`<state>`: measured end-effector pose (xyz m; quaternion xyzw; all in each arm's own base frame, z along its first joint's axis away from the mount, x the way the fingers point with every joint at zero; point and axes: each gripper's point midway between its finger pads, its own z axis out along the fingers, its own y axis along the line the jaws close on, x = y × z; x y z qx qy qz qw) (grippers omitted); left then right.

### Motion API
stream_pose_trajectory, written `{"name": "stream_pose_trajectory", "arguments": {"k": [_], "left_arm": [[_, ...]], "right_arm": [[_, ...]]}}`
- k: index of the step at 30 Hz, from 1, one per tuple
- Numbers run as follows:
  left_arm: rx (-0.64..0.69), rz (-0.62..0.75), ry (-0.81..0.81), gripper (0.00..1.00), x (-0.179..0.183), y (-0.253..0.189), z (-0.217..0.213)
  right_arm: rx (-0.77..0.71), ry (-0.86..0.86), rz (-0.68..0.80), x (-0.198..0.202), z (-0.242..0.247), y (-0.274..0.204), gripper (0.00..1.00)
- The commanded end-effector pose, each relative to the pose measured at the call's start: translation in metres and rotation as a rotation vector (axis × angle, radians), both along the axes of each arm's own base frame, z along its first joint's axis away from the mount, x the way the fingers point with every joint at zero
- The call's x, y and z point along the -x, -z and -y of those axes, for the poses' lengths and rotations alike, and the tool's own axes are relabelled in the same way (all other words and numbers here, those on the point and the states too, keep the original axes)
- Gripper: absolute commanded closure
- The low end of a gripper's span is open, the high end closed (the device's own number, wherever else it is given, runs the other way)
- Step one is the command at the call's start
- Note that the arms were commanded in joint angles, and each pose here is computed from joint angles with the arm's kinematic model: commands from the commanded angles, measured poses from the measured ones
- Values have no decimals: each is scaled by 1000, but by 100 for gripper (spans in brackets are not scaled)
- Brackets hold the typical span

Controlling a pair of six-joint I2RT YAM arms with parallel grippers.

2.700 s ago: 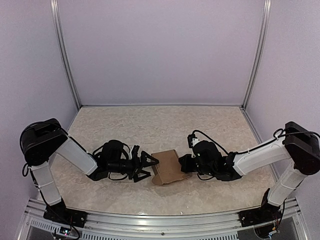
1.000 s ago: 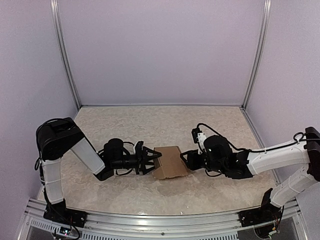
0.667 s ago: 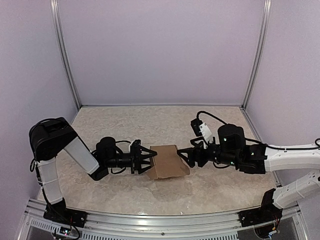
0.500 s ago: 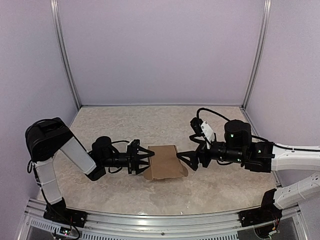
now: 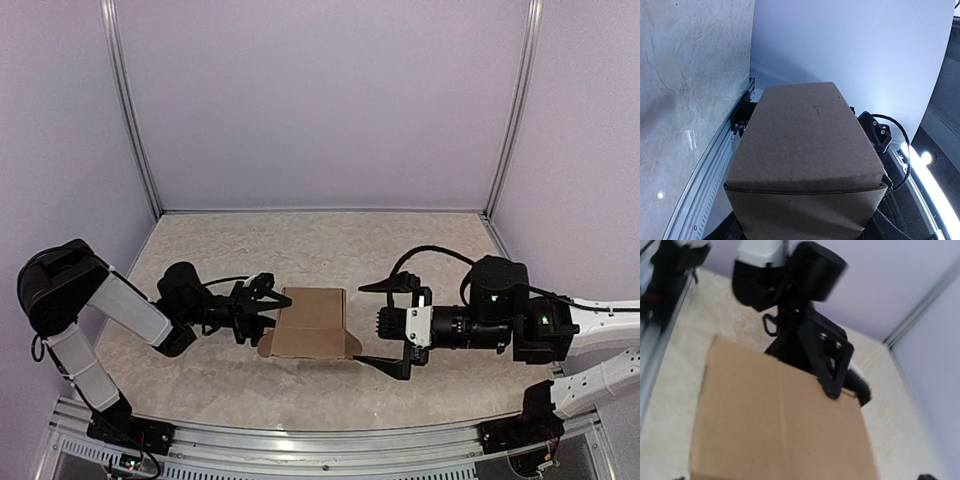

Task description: Fold the paper box

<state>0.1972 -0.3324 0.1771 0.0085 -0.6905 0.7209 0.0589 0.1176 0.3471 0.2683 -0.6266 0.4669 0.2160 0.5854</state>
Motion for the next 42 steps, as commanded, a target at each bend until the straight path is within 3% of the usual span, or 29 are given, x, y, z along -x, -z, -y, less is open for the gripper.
{"name": "stream_pose_trajectory", "arguments": {"k": [1, 10, 22, 29, 33, 42], "left_arm": [[133, 141, 79, 100, 22, -39, -12], [152, 163, 113, 100, 43, -53, -22], [234, 259, 206, 99, 80, -89, -18], [238, 260, 226, 99, 87, -89, -16], [238, 260, 225, 98, 88, -89, -16], [232, 256, 228, 92, 90, -84, -16]], "right_arm": [[95, 56, 328, -9, 2, 0, 0], [200, 79, 669, -3, -6, 8, 0], [205, 64, 941, 35, -32, 22, 0], [186, 75, 989, 41, -39, 18, 1], [194, 83, 997, 41, -41, 19, 8], [184, 103, 978, 39, -42, 15, 36]]}}
